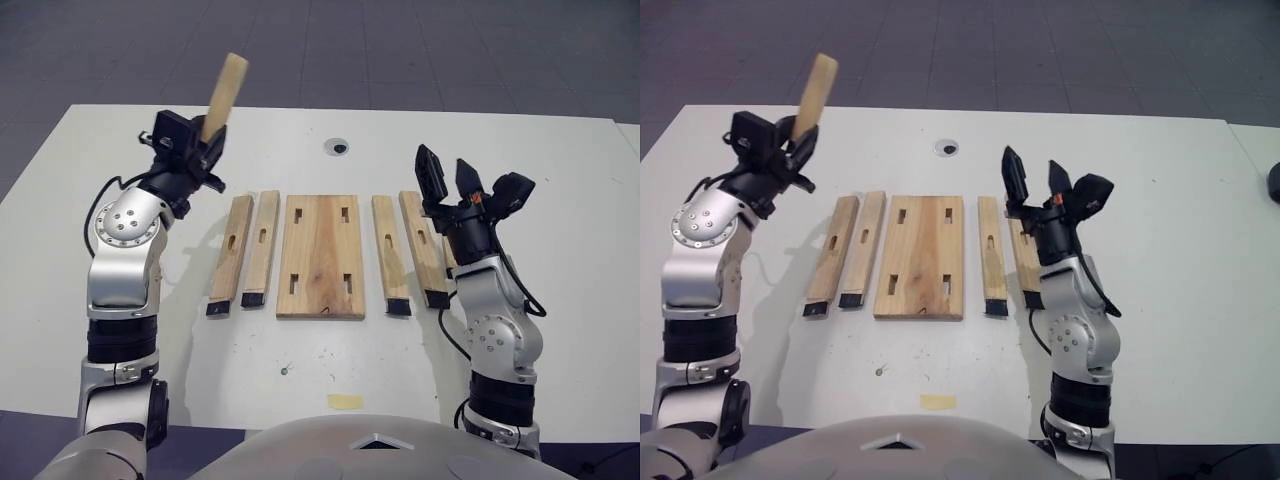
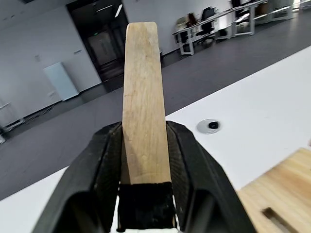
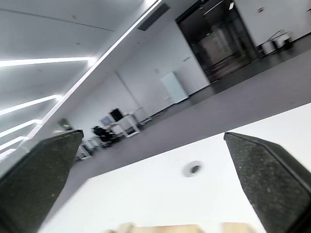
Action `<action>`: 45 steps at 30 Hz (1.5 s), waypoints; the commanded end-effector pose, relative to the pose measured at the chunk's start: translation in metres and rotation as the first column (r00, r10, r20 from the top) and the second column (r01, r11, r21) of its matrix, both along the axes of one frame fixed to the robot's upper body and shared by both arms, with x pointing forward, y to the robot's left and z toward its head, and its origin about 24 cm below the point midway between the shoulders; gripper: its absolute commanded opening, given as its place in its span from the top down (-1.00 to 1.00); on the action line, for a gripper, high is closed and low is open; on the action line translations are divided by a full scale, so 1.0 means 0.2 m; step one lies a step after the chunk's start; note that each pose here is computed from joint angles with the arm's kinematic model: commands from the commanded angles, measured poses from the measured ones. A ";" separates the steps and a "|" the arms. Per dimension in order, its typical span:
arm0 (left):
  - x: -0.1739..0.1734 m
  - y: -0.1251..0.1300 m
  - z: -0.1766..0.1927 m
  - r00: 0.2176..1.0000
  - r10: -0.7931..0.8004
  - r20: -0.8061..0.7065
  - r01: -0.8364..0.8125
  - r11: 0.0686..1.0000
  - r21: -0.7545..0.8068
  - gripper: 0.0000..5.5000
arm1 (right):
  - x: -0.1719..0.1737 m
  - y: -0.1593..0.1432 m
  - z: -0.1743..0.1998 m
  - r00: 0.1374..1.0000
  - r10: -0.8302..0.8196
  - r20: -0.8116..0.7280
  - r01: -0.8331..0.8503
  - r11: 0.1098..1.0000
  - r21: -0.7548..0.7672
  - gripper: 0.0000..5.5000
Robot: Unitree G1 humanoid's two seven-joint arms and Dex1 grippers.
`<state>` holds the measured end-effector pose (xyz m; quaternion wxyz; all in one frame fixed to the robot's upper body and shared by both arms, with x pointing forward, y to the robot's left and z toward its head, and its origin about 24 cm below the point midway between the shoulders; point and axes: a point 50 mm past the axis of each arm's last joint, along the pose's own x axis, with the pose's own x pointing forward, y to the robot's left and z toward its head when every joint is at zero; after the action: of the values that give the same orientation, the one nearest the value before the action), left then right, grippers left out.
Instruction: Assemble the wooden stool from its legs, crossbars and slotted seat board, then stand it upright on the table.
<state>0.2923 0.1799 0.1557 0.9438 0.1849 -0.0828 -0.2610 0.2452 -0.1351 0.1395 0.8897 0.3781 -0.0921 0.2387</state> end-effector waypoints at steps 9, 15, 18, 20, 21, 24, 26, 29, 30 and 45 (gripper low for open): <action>-0.16 -0.27 -0.06 0.941 -0.339 -0.018 0.339 0.940 0.040 0.53 | 0.11 0.23 0.05 0.983 0.177 -0.053 -0.157 0.952 0.262 -0.61; -0.15 -0.29 -0.06 0.933 -0.360 -0.028 0.360 0.933 0.024 0.53 | 0.10 0.26 0.07 0.970 0.244 -0.011 -0.232 0.935 0.270 -0.26; -0.16 -0.30 -0.07 0.926 -0.375 -0.045 0.376 0.926 0.021 0.53 | 0.09 0.28 0.07 0.962 0.273 -0.007 -0.261 0.926 0.274 -0.08; -0.17 -0.31 -0.07 0.914 -0.401 -0.061 0.403 0.915 0.015 0.53 | 0.08 0.29 0.06 0.959 0.283 -0.007 -0.271 0.923 0.272 0.04; -0.17 -0.31 -0.08 0.908 -0.412 -0.068 0.414 0.910 0.018 0.53 | 0.08 0.29 0.06 0.958 0.286 -0.007 -0.274 0.923 0.270 0.10; -0.18 -0.31 -0.08 0.888 -0.450 -0.092 0.453 0.892 0.004 0.53 | 0.07 0.30 0.06 0.955 0.296 -0.002 -0.285 0.920 0.269 0.27; -0.19 -0.32 -0.07 0.879 -0.468 -0.097 0.468 0.883 -0.023 0.53 | 0.07 0.30 0.06 0.954 0.300 -0.004 -0.288 0.920 0.266 0.41; -0.19 -0.32 -0.06 0.877 -0.470 -0.095 0.470 0.882 -0.029 0.53 | 0.07 0.29 0.06 0.956 0.293 0.001 -0.283 0.921 0.269 0.59; -0.19 -0.32 -0.06 0.878 -0.469 -0.096 0.469 0.883 -0.019 0.53 | 0.07 0.29 0.06 0.957 0.291 0.003 -0.281 0.920 0.273 0.65; -0.18 -0.22 0.05 0.882 -0.448 -0.149 0.382 0.863 -0.331 0.14 | 0.07 0.05 -0.05 0.996 -0.020 -0.086 0.027 0.997 0.070 0.85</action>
<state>0.2546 0.1227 0.1475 0.8719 0.0613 -0.0454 -0.4838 0.2618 -0.1020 0.1361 0.8616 0.4238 -0.0571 0.2734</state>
